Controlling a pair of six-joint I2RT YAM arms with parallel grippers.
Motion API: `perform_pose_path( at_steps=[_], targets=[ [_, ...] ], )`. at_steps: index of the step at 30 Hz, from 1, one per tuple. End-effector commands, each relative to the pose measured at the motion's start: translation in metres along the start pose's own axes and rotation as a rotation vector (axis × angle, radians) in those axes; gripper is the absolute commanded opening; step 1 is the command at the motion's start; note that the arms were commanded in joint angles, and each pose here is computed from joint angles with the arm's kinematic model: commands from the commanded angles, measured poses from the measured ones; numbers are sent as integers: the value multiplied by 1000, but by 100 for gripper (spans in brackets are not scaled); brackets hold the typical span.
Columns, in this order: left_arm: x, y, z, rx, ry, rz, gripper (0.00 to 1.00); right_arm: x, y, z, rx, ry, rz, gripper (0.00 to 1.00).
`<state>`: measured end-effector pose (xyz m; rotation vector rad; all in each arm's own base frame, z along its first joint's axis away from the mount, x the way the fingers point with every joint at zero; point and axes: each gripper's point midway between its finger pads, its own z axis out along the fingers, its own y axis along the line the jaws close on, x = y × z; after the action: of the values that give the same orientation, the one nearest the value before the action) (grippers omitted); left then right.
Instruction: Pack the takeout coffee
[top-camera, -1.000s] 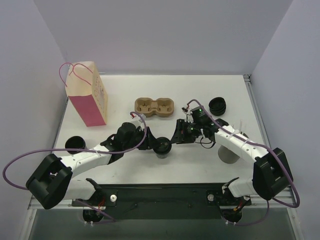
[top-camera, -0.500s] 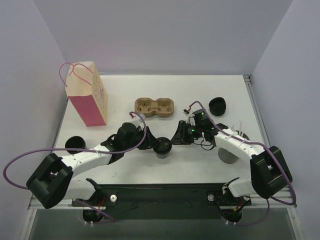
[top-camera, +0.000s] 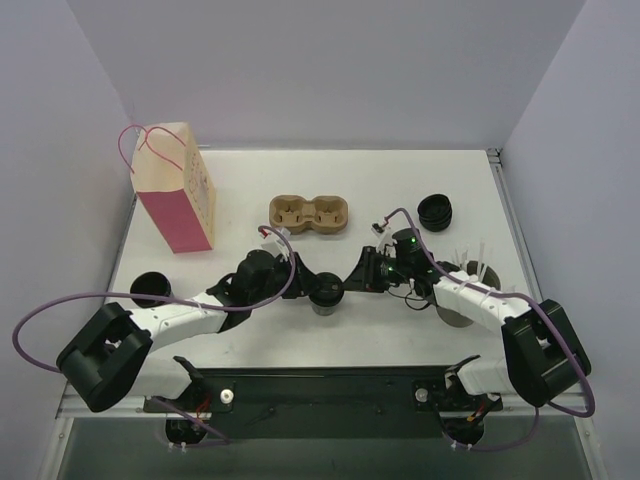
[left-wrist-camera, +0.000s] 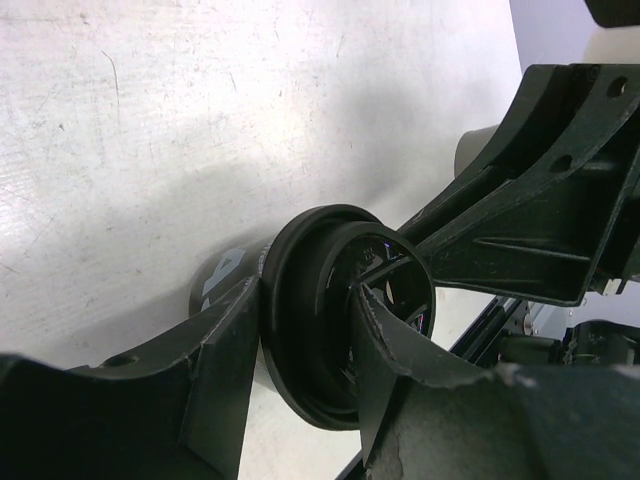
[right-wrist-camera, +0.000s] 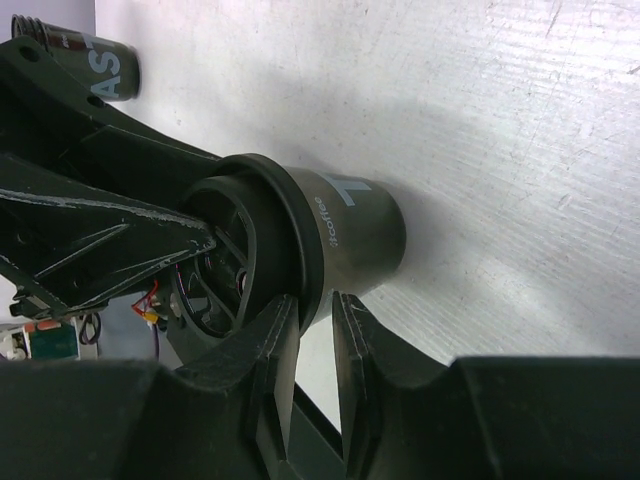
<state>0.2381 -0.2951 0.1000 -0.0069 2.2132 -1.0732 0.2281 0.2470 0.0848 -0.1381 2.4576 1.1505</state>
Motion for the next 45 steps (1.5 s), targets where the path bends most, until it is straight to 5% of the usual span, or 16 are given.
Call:
perform_pose_path(
  at_steps=[1, 16, 29, 45],
  targets=[
    [88, 65, -13, -216, 261, -10, 47, 45, -38, 4, 113, 126, -4, 21],
    [91, 67, -22, -255, 207, -31, 45, -9, 20, -24, 30, -15, 21, 34],
    [92, 66, -24, -275, 183, -31, 45, 6, 34, -34, -44, -15, 66, 35],
    [84, 67, -33, -316, 121, -56, 44, 28, 19, -53, 78, -104, 183, 37]
  ],
)
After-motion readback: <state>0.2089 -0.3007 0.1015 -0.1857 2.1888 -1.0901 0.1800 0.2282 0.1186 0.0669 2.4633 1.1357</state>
